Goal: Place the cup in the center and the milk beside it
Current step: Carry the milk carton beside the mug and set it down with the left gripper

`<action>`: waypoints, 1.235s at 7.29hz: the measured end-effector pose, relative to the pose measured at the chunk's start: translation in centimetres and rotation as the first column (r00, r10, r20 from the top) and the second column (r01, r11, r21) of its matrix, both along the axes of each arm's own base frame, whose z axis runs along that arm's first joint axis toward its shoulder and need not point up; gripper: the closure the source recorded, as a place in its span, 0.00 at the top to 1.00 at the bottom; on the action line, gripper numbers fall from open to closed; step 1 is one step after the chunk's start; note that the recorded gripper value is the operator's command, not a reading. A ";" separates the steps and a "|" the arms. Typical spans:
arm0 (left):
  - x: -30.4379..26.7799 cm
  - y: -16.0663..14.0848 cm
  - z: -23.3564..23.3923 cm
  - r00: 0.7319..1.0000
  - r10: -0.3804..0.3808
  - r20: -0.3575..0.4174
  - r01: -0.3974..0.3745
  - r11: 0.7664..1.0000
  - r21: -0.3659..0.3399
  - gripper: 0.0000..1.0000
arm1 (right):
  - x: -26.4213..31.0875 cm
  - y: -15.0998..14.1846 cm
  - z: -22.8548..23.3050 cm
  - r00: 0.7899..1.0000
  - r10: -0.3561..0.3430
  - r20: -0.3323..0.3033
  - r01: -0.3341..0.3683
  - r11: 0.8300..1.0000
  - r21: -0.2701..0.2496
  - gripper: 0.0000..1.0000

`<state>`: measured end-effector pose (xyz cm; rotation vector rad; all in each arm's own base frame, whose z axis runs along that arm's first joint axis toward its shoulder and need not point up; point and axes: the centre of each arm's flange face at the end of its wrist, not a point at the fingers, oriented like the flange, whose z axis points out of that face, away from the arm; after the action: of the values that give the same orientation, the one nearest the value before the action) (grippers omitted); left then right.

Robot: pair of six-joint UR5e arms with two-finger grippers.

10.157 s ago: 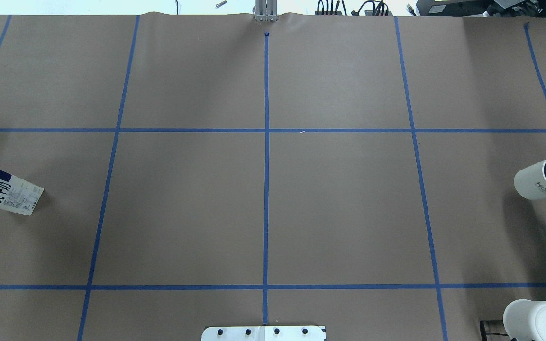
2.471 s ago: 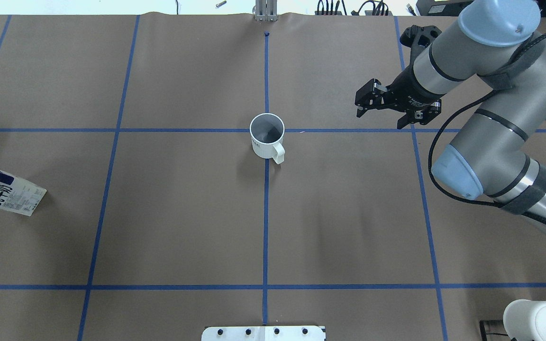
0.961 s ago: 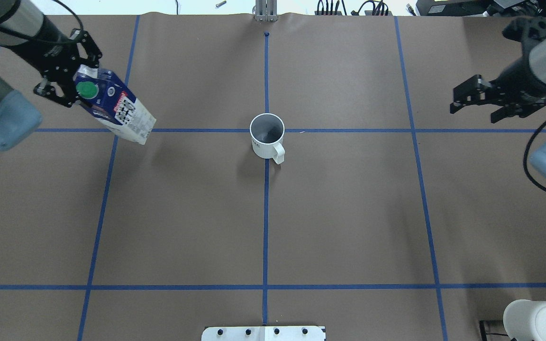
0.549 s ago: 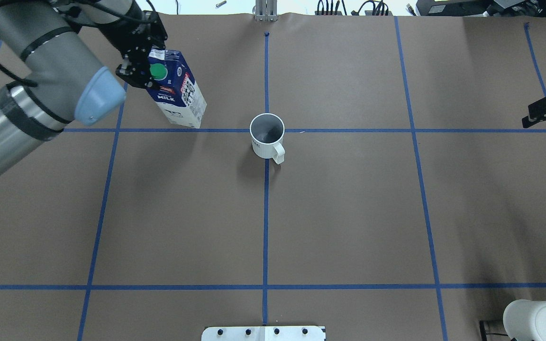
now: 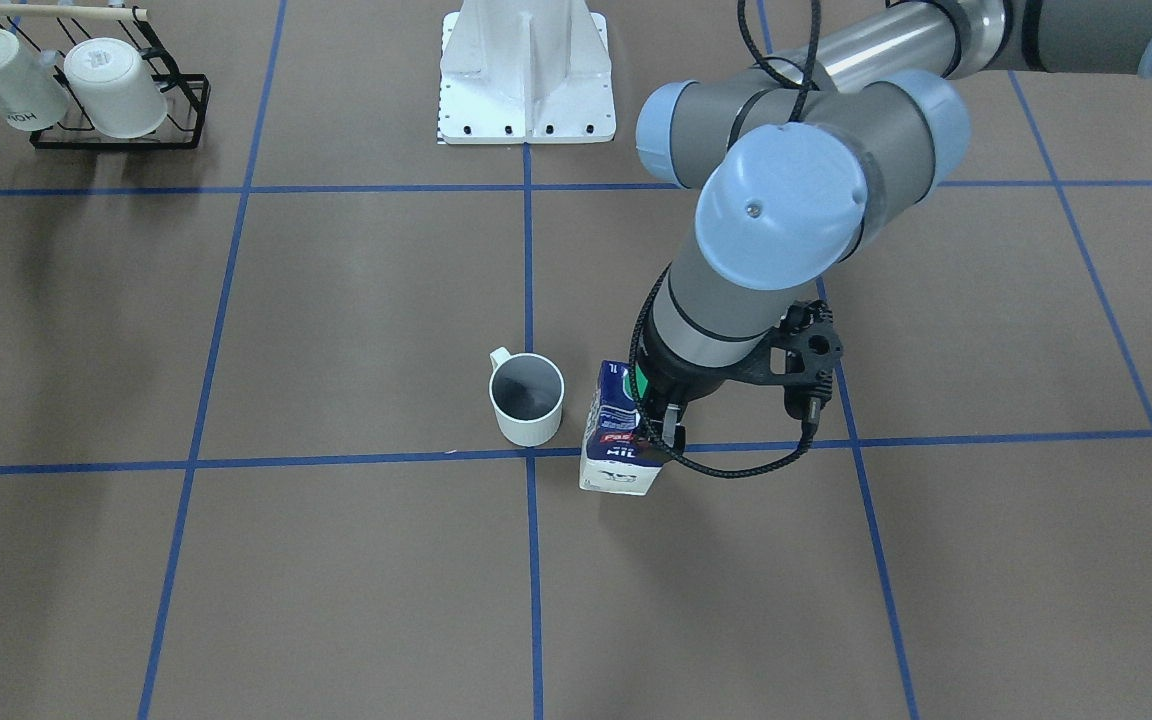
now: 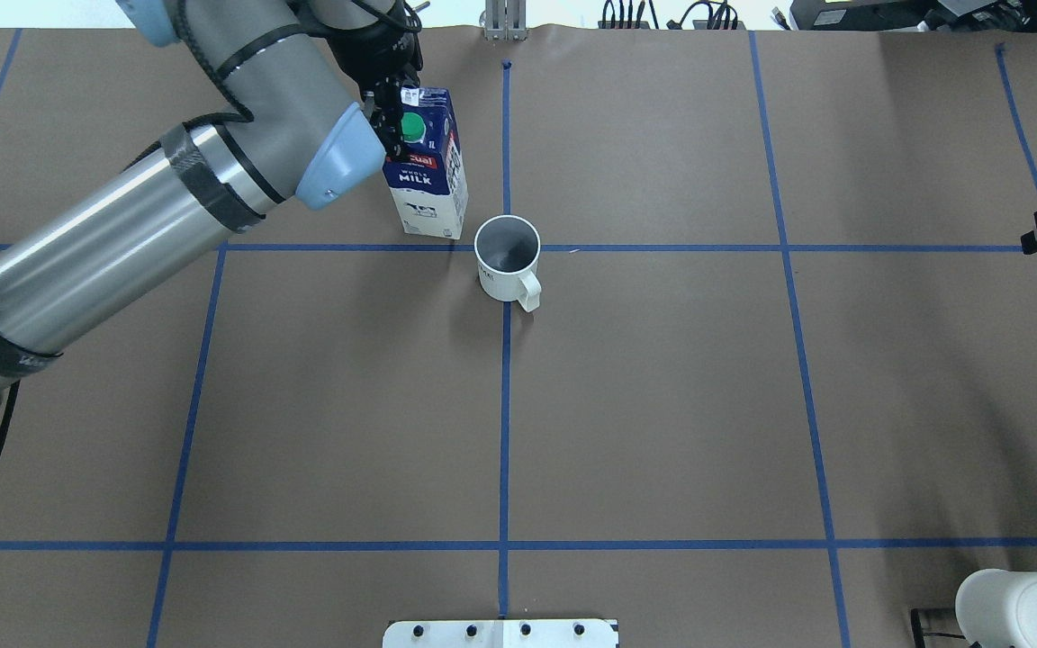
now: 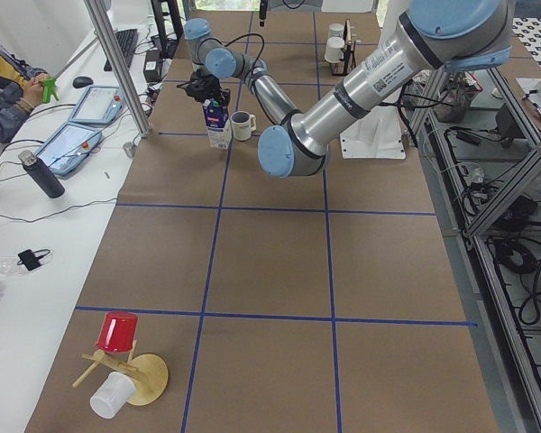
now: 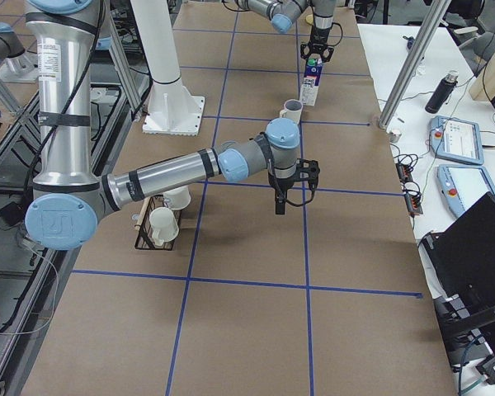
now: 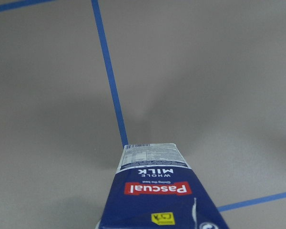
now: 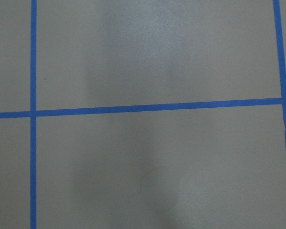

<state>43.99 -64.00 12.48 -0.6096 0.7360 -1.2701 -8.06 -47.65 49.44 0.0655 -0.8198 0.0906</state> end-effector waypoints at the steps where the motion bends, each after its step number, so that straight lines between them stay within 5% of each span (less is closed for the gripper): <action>1: 1.6 0.6 0.6 1.000 0.009 0.018 -0.009 1.000 -0.004 0.51 | 0.0 0.0 0.1 1.000 0.000 -0.001 0.000 1.000 -0.002 1.00; 3: 2.1 1.7 2.2 0.999 0.014 0.032 -0.013 1.000 -0.009 0.64 | 0.0 0.0 0.2 1.000 0.001 -0.002 -0.001 1.000 -0.003 1.00; 4: 1.7 2.3 2.3 1.000 0.014 0.026 -0.014 1.000 -0.003 0.86 | 0.0 0.0 0.2 1.000 0.001 -0.002 -0.001 1.000 -0.004 1.00; 5: 1.4 2.6 2.1 1.000 0.015 0.018 -0.015 1.000 0.005 0.97 | 0.0 0.0 0.2 1.000 0.001 -0.002 -0.001 1.000 -0.004 1.00; 9: 0.1 4.1 1.7 1.000 0.023 -0.010 -0.022 0.999 0.038 0.97 | -0.1 -0.2 0.0 1.000 0.004 -0.002 -0.004 1.000 -0.004 1.00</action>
<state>44.13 -59.89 14.14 -0.5926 0.7578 -1.2305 -8.14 -47.86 49.43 0.0633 -0.8171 0.0958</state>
